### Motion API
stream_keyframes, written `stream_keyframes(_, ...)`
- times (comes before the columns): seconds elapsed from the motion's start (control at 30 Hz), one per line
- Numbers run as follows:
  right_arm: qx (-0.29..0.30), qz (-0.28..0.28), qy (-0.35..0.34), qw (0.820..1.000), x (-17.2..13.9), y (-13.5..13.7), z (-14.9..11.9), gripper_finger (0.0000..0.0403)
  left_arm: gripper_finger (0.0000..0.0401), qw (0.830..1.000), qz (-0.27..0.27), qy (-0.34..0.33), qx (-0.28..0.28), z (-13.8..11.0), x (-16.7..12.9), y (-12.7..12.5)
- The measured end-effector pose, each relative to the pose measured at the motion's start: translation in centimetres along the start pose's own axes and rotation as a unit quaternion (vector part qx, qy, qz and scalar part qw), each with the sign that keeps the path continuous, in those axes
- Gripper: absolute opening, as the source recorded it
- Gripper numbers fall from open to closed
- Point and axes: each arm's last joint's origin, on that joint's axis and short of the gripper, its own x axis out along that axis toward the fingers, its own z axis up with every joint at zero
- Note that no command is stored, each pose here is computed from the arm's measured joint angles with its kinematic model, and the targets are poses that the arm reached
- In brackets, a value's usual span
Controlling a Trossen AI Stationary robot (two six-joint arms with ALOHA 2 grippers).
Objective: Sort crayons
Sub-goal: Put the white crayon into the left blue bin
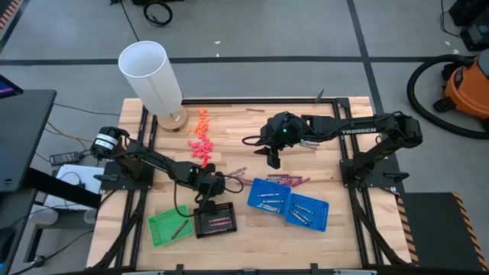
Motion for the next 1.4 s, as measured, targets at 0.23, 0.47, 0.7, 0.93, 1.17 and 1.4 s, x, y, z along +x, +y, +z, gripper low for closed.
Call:
stream_keyframes(0.23, -0.004, 0.000, 0.000, 1.000, 0.0, 0.0, 0.0, 0.0146, 0.0018, 1.000, -0.009, -0.007, -0.020, -0.1, -0.8, 0.2)
stream_keyframes(0.47, -0.011, 0.000, -0.001, 1.000, 0.0, 0.0, 0.0, 0.0146, 0.0018, 0.996, -0.021, -0.055, -0.067, 0.5, -3.4, 0.3)
stream_keyframes(0.7, -0.013, 0.000, -0.004, 1.000, 0.0, 0.0, 0.1, 0.0146, 0.0018, 0.988, -0.044, -0.109, -0.105, 0.8, -6.1, 0.1)
stream_keyframes(0.93, -0.012, 0.000, -0.004, 1.000, 0.0, 0.0, 0.1, 0.0146, 0.0018, 0.983, -0.061, -0.126, -0.119, 0.7, -7.0, -0.8)
stream_keyframes(1.17, -0.012, -0.001, -0.003, 1.000, 0.0, -0.1, 0.1, 0.0144, 0.0018, 0.982, -0.048, -0.144, -0.110, 1.7, -8.5, -2.0)
stream_keyframes(1.4, -0.015, -0.002, -0.003, 1.000, 0.0, -0.2, 0.1, 0.0144, 0.0018, 0.981, -0.017, -0.160, -0.106, 3.2, -11.1, -2.5)
